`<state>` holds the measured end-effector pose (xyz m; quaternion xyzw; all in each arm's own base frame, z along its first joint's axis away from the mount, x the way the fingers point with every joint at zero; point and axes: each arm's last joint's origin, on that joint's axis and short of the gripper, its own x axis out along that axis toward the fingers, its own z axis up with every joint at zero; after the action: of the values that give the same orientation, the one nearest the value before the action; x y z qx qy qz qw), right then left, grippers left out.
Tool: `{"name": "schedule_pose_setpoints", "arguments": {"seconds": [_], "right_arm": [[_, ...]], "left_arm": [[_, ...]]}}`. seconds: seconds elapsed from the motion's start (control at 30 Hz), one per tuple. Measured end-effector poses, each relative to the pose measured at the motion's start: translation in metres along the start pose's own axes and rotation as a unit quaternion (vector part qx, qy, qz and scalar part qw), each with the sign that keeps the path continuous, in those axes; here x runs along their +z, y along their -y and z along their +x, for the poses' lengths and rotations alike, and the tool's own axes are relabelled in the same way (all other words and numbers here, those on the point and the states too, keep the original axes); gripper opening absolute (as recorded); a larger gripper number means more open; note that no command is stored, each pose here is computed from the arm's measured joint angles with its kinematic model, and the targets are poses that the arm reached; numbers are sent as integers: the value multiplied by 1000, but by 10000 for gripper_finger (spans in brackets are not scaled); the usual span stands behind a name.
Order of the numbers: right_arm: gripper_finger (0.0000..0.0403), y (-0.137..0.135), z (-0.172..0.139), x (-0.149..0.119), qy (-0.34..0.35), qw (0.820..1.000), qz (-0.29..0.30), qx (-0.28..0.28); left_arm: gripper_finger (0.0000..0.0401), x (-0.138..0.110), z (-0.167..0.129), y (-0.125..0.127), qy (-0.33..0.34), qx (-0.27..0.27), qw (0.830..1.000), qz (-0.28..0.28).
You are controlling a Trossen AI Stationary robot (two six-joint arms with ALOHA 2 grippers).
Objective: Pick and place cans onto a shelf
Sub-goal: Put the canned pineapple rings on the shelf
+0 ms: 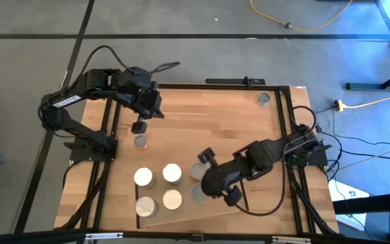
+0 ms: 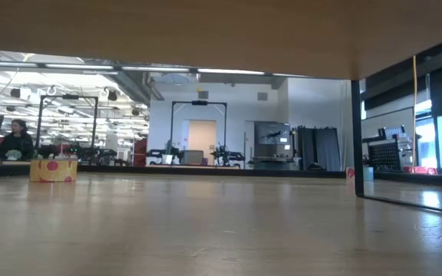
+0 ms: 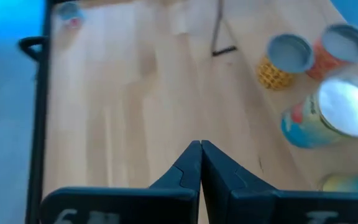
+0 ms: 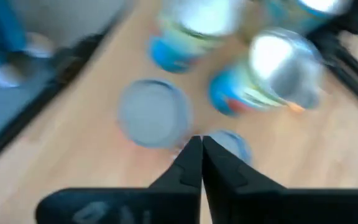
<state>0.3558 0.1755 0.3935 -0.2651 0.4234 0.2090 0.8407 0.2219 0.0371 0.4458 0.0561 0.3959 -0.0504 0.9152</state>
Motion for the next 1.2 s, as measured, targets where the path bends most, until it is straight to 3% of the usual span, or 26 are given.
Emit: {"name": "schedule_pose_setpoints", "arguments": {"seconds": [0.23, 0.4, 0.67, 0.87, 1.0, 1.2], "right_arm": [[5, 23, -22, -16, -71, 988, 75, -114], [4, 52, -29, -44, -139, 964, 174, -144], [4, 112, -47, -81, -150, 941, 240, -186], [4, 156, -92, -127, -148, 918, 287, -231], [4, 178, -121, -161, -124, 907, 339, -216], [24, 203, -142, -202, -123, 874, 408, -234]], "left_arm": [[0, -1, -5, -2, 2, 45, 997, -70], [0, -2, -5, -4, -3, 94, 986, -137], [0, -6, -8, -14, -15, 206, 959, -195], [0, -9, -9, -25, -18, 226, 950, -214], [0, -12, -10, -32, -19, 238, 944, -229], [18, -17, -14, -44, -14, 274, 917, -290]]}}
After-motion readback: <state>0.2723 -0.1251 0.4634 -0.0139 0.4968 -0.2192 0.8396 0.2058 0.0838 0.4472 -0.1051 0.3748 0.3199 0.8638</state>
